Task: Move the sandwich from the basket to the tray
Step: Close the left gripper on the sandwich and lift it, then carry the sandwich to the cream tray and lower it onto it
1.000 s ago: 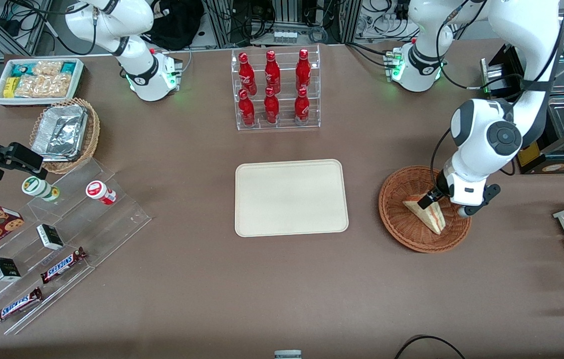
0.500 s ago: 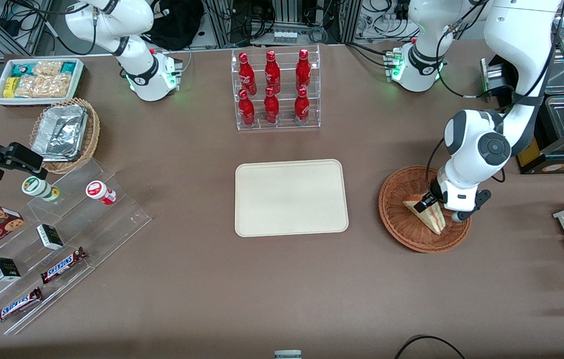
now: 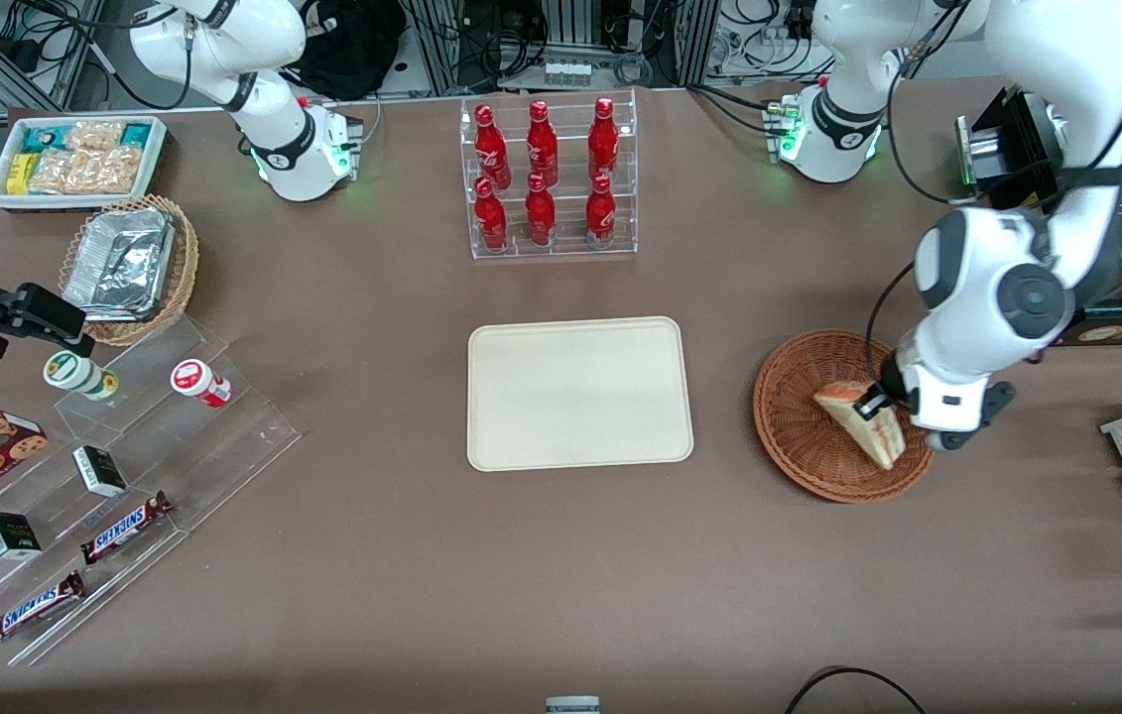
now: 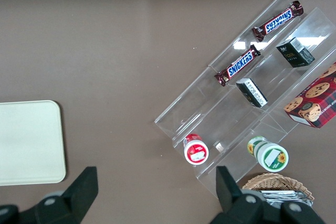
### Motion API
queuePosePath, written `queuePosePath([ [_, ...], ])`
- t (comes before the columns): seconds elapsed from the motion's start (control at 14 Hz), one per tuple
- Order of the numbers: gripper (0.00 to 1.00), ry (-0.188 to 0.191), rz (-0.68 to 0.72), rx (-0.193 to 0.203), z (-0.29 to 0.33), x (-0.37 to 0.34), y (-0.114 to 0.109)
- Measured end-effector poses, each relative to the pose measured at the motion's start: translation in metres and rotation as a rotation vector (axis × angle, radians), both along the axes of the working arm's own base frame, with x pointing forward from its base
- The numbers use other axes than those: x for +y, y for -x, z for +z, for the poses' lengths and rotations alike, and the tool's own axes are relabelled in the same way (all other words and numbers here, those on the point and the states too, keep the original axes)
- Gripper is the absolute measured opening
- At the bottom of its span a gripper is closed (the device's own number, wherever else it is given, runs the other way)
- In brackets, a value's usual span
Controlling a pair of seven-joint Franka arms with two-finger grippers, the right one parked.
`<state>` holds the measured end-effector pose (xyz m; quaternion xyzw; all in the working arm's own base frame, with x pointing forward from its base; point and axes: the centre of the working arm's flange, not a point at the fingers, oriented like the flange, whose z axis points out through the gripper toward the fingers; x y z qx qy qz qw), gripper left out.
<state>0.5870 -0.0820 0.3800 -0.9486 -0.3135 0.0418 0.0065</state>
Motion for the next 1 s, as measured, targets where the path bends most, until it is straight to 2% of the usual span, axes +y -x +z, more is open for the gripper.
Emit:
queuePosePath([
  [0.14,0.18,-0.002,-0.097,0.043,0.065,-0.011,-0.004],
  [0.21,0.14,0.003,-0.150,0.050,0.087,-0.027,-0.002],
  [0.36,0.14,0.012,-0.240,0.045,0.106,-0.083,0.009],
  [0.64,0.13,0.013,-0.415,0.071,0.088,-0.200,0.051],
  [1.0,0.14,0.049,-0.512,0.035,0.033,-0.295,0.075],
])
